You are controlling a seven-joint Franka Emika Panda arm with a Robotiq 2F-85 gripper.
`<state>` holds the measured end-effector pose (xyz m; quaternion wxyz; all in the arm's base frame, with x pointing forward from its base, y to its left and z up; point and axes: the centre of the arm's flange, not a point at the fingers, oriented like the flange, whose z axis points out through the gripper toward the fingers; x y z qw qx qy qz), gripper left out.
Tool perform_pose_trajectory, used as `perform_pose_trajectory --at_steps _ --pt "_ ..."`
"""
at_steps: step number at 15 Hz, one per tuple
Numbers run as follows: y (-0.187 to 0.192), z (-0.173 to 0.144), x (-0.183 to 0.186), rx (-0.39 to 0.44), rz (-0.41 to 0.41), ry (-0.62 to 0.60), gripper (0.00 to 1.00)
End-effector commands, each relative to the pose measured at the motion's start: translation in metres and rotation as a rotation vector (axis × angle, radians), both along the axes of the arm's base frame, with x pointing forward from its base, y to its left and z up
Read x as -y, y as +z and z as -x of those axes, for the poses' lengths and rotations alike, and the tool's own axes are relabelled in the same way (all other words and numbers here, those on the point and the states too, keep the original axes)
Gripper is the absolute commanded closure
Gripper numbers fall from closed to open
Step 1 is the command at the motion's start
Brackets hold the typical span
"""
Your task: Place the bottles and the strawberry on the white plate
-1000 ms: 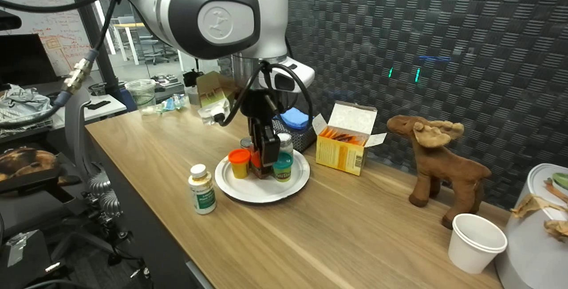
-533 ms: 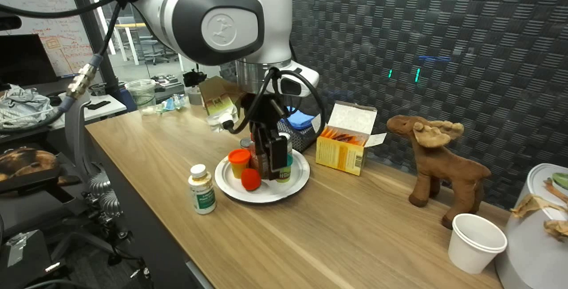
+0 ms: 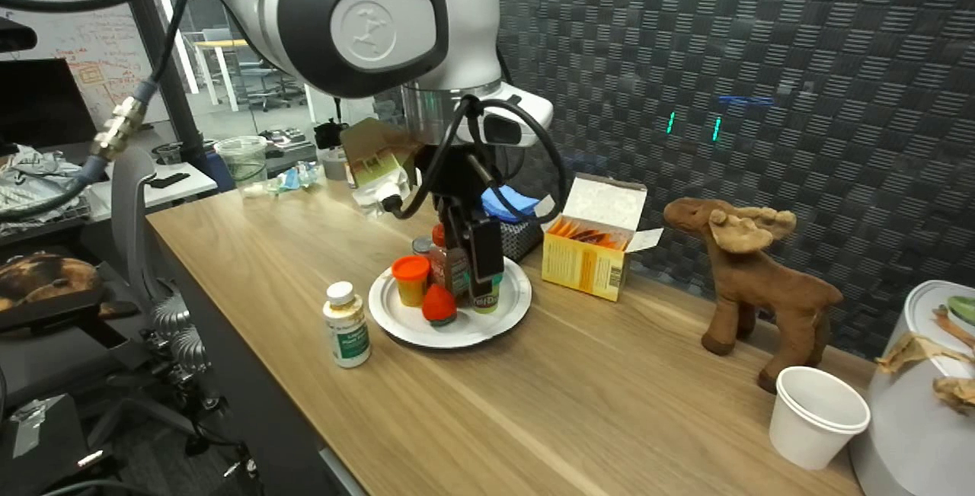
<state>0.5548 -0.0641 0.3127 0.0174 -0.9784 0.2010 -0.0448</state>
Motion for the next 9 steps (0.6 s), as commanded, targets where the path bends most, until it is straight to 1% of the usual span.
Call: perform_pose_trajectory --at_steps 1,3,4,5,9 --pt "0.040 0.033 -0.015 0.050 0.019 0.005 0.00" --pt "0.053 0.047 -0.032 0.050 0.012 0.028 0.00" --pt "0.058 0.056 -0.044 0.042 0.020 0.041 0.00" --pt "0.060 0.063 -0.056 0.023 0.010 0.058 0.00" --pt "0.051 0.093 -0.098 -0.045 0.017 0.072 0.00"
